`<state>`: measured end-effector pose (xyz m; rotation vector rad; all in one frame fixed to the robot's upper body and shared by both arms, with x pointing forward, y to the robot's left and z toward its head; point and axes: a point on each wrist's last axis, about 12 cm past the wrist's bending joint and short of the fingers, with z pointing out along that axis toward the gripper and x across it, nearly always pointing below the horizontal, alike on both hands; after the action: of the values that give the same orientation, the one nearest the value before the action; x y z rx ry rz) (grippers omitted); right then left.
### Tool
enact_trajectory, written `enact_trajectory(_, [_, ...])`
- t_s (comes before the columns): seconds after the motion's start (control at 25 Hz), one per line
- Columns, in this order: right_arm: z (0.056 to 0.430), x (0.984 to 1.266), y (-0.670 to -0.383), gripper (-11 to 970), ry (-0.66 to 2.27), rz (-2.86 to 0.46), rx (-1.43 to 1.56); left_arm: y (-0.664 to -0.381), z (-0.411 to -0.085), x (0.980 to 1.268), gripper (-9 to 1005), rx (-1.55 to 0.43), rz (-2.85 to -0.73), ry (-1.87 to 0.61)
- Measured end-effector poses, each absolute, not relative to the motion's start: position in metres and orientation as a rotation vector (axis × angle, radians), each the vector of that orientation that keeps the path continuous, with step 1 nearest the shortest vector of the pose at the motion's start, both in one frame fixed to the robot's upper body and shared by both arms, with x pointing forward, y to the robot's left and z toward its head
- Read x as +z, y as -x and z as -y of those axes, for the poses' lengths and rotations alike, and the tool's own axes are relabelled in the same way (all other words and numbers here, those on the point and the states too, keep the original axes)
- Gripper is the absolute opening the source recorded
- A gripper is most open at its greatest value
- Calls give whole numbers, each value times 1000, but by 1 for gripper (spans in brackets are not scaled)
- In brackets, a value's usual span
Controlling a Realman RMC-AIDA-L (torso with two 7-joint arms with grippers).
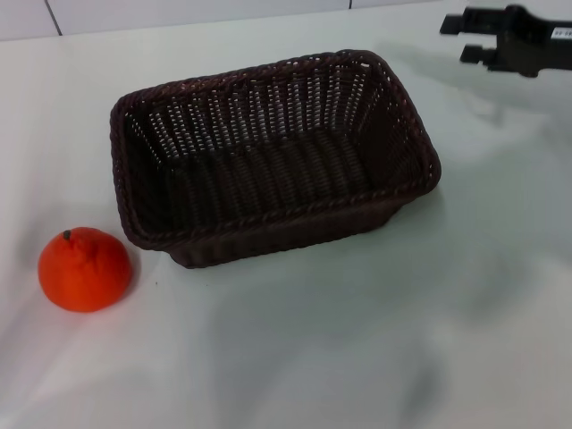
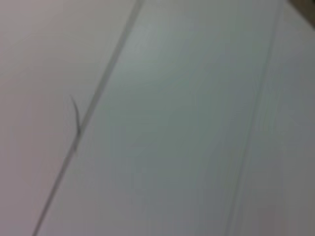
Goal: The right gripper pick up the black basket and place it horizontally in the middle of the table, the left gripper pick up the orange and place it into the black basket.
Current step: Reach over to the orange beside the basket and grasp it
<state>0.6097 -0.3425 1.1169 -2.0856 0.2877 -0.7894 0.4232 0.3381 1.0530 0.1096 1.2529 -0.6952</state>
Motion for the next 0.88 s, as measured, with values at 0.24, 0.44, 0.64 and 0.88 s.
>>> enact_trajectory(0.24, [344,1124,-622,728,2082,-274,-914,-410,-343,1037,865,-687,-1425,-220])
enact_trajectory(0.44, [336,1129,-632,729,2031,-275,-1006,-404,-338,1023,839,-674,-1533,-245])
enact_trajectory(0.64, [327,1134,-640,729,2017,-244,-1044,-402,-335,1011,839,-650,-1634,-262])
enact_trajectory(0.88, [315,1132,-643,728,2023,-224,-1047,-402,-334,1003,824,-640,-1705,-289])
